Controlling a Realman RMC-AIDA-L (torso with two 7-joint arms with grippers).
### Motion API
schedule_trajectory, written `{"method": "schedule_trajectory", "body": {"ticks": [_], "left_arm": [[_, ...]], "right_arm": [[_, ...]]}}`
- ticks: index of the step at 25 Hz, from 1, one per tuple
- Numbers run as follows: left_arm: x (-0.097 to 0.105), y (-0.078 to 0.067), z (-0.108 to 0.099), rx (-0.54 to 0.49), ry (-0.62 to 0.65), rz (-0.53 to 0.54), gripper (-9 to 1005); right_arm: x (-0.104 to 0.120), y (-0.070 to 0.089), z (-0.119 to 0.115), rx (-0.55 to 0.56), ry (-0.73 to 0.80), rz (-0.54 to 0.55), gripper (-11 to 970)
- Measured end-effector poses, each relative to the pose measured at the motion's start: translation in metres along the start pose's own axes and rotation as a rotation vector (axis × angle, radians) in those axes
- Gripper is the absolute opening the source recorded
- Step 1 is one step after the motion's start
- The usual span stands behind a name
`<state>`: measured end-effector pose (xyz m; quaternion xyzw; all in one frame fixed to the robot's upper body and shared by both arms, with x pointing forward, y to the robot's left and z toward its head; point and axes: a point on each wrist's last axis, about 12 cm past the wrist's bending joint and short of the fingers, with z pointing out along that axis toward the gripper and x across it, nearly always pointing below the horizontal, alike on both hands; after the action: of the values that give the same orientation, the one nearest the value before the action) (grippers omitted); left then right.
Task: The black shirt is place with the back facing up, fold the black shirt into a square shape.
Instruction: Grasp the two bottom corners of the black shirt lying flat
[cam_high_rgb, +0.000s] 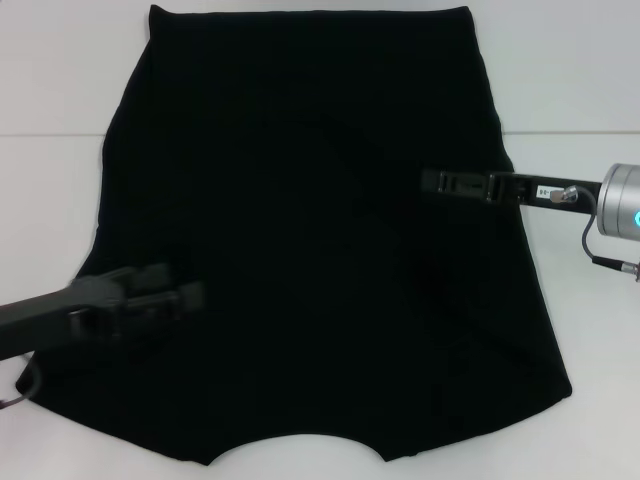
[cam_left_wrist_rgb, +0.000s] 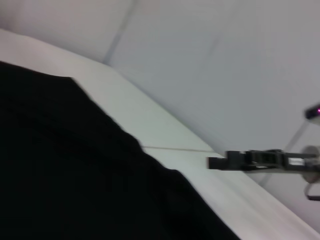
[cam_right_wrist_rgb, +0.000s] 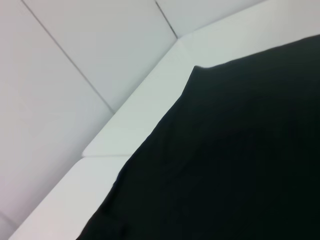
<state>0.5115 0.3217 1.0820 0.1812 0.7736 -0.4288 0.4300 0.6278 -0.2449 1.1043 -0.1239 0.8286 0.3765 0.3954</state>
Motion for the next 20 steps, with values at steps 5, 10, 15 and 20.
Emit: {"method": "schedule_trajectory", "body": {"ticks": [5, 10, 15, 20], "left_arm": [[0.009, 0.006, -0.030, -0.106, -0.015, -0.057, 949], [0.017, 0.011, -0.056, -0.213, 0.010, -0.092, 949], [0.024, 0.022, -0.067, -0.338, 0.084, -0.173, 949], [0.027, 0.024, -0.071, -0.379, 0.149, -0.156, 949]], "right_arm": [[-0.004, 0.000, 0.006, 0.026, -0.005, -0.014, 907], [-0.007, 0.003, 0.010, 0.024, -0.006, -0.021, 904], [-0.007, 0.003, 0.011, 0.028, -0.010, -0.019, 902], [-0.007, 0.002, 0.011, 0.035, -0.014, -0.017, 900]]}}
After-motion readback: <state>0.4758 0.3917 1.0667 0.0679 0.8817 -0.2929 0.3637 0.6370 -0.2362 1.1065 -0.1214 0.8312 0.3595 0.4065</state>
